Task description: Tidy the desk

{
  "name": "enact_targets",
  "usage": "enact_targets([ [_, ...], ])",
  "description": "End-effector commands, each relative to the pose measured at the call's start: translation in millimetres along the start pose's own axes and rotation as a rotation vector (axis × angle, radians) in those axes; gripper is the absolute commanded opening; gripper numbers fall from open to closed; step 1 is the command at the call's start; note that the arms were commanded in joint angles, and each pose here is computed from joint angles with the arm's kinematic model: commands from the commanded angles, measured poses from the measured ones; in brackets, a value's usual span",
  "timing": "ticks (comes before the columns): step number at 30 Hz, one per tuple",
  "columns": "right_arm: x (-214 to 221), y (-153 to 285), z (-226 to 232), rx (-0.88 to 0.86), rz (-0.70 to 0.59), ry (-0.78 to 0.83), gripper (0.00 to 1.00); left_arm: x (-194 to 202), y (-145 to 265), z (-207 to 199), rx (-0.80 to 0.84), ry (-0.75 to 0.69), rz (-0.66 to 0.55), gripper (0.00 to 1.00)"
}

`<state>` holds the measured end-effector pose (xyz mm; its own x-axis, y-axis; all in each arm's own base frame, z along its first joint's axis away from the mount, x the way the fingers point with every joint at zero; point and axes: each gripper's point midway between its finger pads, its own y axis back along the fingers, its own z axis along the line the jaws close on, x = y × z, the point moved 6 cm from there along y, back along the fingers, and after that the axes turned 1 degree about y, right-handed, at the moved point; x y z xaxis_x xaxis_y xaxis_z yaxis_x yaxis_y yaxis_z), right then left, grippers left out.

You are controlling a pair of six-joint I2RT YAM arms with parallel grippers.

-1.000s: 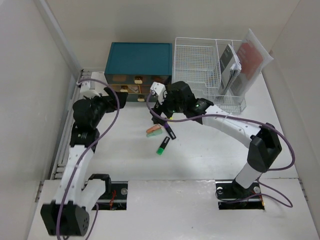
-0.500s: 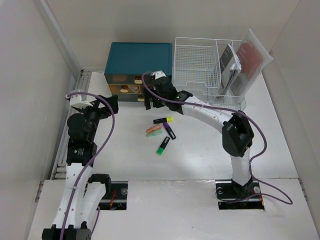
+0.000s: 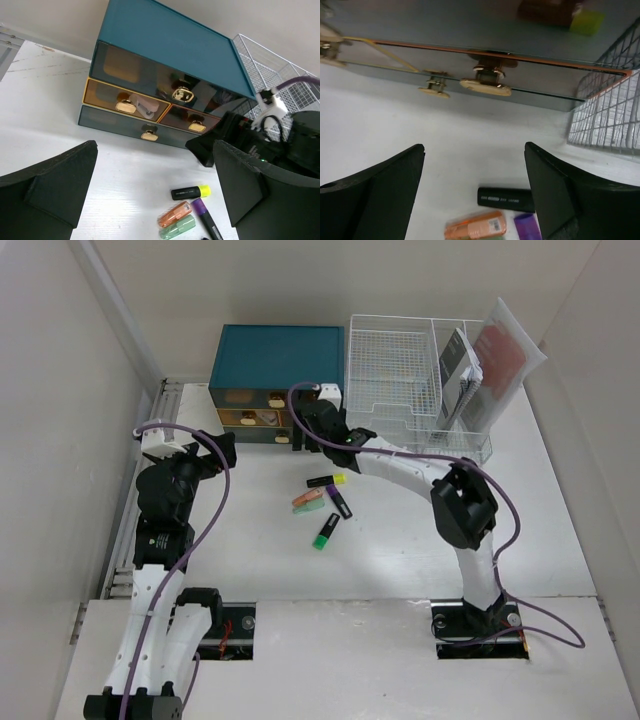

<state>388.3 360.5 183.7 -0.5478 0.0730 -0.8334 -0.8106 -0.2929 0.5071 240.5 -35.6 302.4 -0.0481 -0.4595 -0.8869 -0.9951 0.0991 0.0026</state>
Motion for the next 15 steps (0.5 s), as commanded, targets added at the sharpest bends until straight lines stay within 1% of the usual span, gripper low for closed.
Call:
enact_targets([
  [1,-8.3,-17.0,4.0,0.051,-0.087,-0.042,0.85,-10.5,0.6,-4.3,0.013,-0.016,-0.046,1.0],
  [5,-10.9,-23.6,-2.0,0.11,-0.129,-0.027,0.85,-10.5,0.6,-4.3,0.013,-0.016,-0.046,1.0],
  [11,-15.3,-28.5,-2.0,0.127,-0.16,-0.019,0.85,-10.5,0.6,-4.3,0.013,-0.016,-0.046,1.0],
  [15,-27.1,-26.4,-0.3,0.136,-0.195,-0.017,0.83,-10.5,0.6,-4.3,0.013,-0.016,-0.046,1.0],
])
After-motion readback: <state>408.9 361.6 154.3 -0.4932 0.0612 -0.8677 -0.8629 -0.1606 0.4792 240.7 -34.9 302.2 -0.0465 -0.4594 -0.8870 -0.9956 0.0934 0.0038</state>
